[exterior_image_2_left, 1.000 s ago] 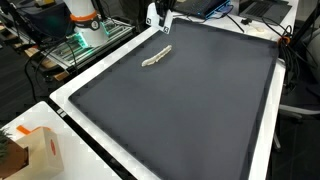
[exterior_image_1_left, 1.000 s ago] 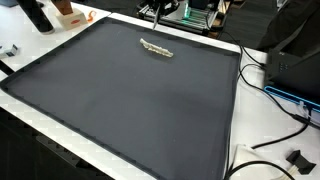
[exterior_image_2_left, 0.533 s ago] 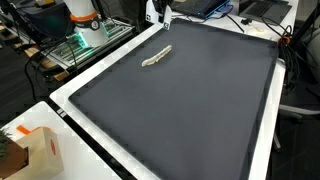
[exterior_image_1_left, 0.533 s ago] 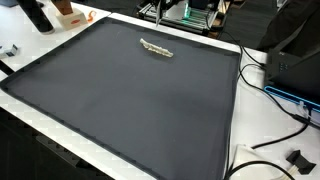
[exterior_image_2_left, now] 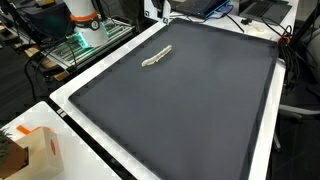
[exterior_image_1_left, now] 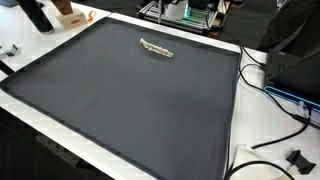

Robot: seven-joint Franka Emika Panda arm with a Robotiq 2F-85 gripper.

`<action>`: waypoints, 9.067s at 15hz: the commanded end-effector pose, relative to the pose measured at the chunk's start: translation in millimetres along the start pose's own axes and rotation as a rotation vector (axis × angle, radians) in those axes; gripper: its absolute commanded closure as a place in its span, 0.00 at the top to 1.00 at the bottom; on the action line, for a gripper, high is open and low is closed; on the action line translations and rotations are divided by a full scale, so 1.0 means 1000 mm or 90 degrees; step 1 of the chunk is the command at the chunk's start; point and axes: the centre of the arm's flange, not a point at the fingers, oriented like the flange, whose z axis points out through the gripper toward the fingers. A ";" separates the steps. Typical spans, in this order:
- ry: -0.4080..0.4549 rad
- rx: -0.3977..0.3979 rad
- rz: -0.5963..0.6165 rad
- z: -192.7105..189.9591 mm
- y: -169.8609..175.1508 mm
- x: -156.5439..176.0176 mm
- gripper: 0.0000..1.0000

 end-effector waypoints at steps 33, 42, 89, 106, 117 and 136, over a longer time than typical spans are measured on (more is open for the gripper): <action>0.098 0.104 -0.103 0.133 -0.019 0.019 0.01; 0.096 0.110 -0.083 0.156 -0.009 0.022 0.01; 0.037 0.100 -0.113 0.182 -0.010 0.054 0.01; 0.034 0.195 -0.241 0.200 -0.014 0.000 0.01; 0.079 0.174 -0.235 0.178 -0.026 0.035 0.01; 0.105 0.071 -0.038 0.042 -0.035 0.014 0.01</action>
